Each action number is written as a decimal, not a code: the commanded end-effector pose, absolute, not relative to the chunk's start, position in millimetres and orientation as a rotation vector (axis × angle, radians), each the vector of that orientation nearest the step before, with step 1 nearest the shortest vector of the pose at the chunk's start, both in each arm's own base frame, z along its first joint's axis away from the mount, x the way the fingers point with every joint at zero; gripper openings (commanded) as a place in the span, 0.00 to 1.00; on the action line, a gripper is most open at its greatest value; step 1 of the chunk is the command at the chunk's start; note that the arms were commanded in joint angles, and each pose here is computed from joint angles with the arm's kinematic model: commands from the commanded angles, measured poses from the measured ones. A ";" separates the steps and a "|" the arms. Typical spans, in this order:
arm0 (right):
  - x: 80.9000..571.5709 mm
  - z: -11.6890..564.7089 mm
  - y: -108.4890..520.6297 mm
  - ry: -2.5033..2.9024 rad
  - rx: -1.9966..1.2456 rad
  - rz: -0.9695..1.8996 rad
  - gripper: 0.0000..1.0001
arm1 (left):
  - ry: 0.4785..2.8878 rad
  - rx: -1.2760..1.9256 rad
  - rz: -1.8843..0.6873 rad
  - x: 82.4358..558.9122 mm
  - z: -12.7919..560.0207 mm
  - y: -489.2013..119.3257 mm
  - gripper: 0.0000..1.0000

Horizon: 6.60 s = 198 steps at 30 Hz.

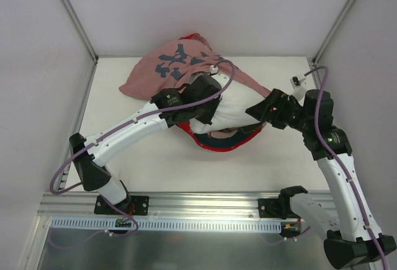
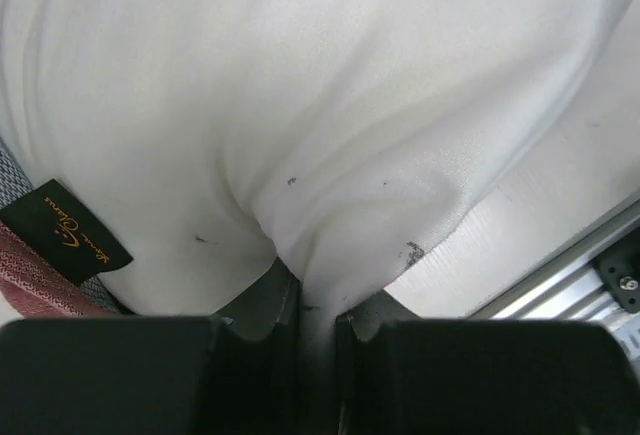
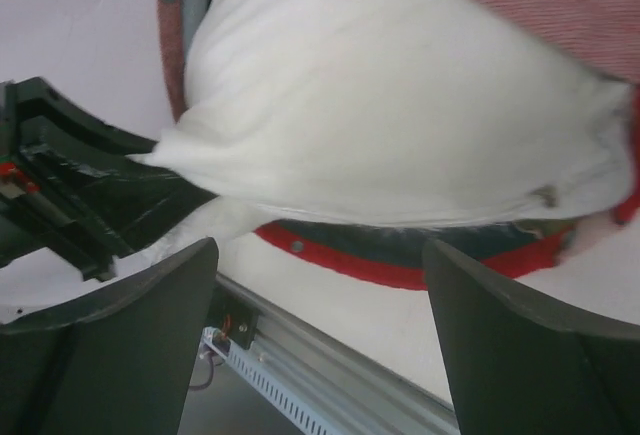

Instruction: Remove the pillowcase from the pillow

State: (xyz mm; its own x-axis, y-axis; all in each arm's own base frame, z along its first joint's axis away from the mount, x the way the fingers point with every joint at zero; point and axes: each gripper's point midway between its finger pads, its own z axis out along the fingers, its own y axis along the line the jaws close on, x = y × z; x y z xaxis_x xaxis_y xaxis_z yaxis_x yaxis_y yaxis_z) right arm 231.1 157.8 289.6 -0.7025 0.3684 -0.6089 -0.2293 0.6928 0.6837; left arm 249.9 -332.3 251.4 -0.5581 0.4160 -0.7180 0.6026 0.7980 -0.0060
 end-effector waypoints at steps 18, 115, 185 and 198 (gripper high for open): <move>281.8 252.6 87.5 2.095 0.498 0.681 0.58 | 2.215 0.563 -0.584 230.7 290.7 -318.2 0.00; 209.7 241.7 27.9 2.243 0.567 0.373 0.90 | 2.368 0.565 -0.987 252.1 266.2 -422.4 0.00; 253.7 258.9 -28.4 2.017 0.832 0.352 0.01 | 2.221 -0.418 -0.349 340.2 244.8 -49.6 0.00; 266.1 232.9 -7.7 2.055 0.819 0.531 0.01 | 2.529 -0.302 -0.856 300.8 133.3 -133.0 0.99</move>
